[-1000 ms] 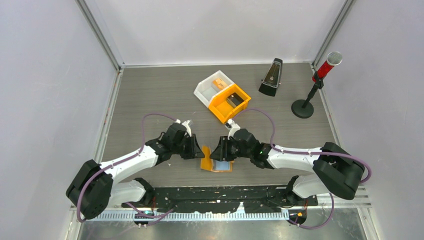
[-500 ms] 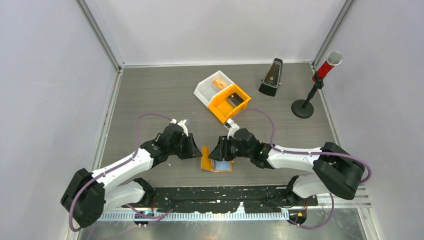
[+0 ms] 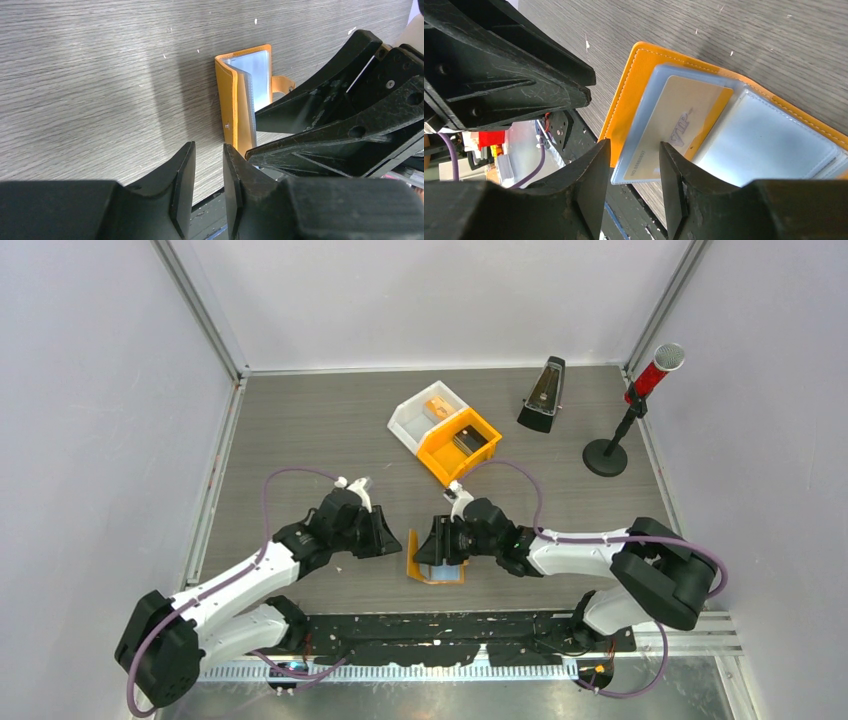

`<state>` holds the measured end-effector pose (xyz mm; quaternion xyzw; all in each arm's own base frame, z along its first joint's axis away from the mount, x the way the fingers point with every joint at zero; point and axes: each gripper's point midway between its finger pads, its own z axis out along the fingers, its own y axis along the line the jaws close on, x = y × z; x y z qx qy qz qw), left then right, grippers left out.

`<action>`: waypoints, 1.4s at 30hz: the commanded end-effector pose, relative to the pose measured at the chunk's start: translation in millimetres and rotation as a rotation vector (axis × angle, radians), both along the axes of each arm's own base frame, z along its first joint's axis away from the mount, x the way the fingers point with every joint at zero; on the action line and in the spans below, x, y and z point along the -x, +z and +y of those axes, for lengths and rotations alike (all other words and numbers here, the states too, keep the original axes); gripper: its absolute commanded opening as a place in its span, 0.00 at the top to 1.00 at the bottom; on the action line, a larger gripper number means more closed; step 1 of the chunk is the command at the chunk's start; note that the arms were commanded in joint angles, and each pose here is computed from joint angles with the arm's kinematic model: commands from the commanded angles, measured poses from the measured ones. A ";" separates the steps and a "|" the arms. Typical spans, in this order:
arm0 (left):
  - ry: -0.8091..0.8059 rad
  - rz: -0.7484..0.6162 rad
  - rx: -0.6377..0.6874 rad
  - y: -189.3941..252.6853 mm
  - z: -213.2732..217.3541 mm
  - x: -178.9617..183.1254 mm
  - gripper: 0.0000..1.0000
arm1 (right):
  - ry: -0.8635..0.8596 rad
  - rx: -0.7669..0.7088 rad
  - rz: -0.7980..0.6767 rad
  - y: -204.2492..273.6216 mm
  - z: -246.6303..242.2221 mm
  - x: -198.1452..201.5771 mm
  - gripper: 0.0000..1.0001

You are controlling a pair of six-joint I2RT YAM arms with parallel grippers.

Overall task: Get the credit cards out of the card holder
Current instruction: Remove the credit card from the card holder.

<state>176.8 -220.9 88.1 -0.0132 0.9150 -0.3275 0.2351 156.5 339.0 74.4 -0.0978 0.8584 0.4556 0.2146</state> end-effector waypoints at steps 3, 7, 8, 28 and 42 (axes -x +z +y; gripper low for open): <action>0.005 -0.076 0.011 24.3 -1.1 -9.8 0.65 | 0.030 -0.050 -0.010 10.2 17.9 0.8 0.52; 0.005 -0.090 0.020 30.5 -0.9 -10.0 0.63 | 0.044 -0.030 0.005 4.3 24.0 6.3 0.53; 0.005 -0.092 0.022 31.3 -0.9 -9.9 0.63 | 0.042 -0.027 0.005 4.0 24.8 5.6 0.53; -0.045 -0.084 0.102 41.5 -18.4 -8.5 0.61 | 0.105 -0.033 -0.018 16.5 33.5 15.2 0.52; -0.049 -0.102 0.124 50.5 -16.8 -4.7 0.60 | 0.120 -0.024 -0.027 25.1 33.8 17.6 0.49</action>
